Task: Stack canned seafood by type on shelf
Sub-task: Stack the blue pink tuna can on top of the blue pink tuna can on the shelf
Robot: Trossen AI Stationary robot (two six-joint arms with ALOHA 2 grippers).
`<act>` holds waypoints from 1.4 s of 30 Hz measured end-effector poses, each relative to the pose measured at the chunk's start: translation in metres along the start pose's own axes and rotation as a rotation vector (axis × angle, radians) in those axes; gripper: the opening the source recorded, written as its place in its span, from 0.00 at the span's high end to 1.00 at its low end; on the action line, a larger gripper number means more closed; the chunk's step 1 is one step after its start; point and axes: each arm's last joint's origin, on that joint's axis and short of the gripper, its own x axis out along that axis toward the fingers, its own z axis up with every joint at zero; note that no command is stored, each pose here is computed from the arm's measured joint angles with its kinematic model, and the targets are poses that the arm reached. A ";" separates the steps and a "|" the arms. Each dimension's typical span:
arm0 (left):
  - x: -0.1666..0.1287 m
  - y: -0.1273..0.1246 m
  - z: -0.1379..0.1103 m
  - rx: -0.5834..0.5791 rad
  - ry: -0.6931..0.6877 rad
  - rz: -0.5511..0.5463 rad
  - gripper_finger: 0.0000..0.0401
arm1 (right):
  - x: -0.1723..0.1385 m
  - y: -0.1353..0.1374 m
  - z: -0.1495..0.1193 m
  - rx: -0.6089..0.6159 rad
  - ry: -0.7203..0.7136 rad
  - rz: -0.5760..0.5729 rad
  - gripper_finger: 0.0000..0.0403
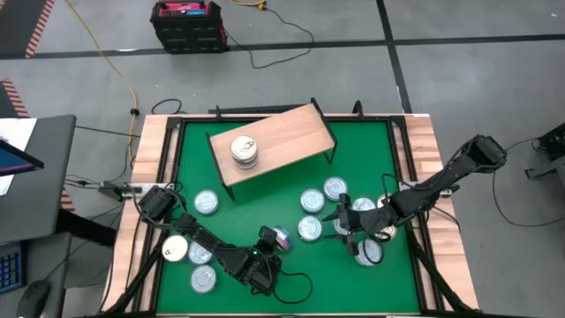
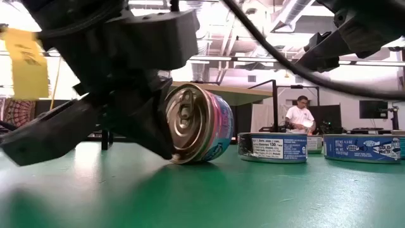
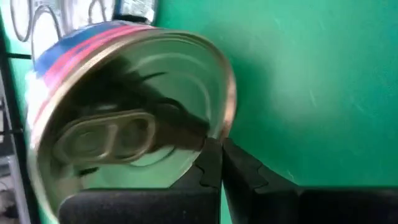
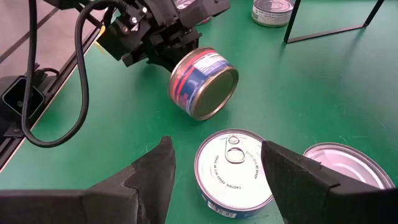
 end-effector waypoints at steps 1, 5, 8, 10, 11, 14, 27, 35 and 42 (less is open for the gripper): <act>-0.002 0.001 0.002 -0.009 0.002 -0.006 1.00 | 0.000 0.000 0.000 0.000 0.000 0.000 0.34; -0.016 0.010 0.014 -0.044 0.020 -0.090 1.00 | 0.000 0.000 0.000 0.000 0.000 0.000 0.34; -0.037 0.024 0.030 -0.099 0.028 -0.132 1.00 | 0.000 0.000 0.000 0.000 0.000 0.000 0.34; -0.052 0.036 0.042 -0.163 0.000 -0.141 0.98 | 0.000 0.000 0.000 -0.001 0.000 0.000 0.34; -0.059 0.043 0.047 -0.186 -0.007 -0.155 0.97 | 0.000 0.000 0.000 -0.001 0.000 0.000 0.34; -0.068 0.062 0.059 -0.248 -0.027 -0.202 0.89 | -0.003 0.000 -0.003 -0.007 0.035 -0.003 0.34; -0.032 0.111 0.062 -0.132 -0.058 -0.406 0.32 | -0.021 0.008 -0.007 0.002 0.064 -0.026 0.34; -0.012 0.134 0.052 -0.050 -0.020 -0.453 0.22 | -0.020 0.007 -0.007 -0.008 0.064 -0.032 0.34; 0.016 0.146 0.035 -0.112 0.083 -0.591 0.25 | -0.020 0.007 -0.007 -0.009 0.065 -0.032 0.34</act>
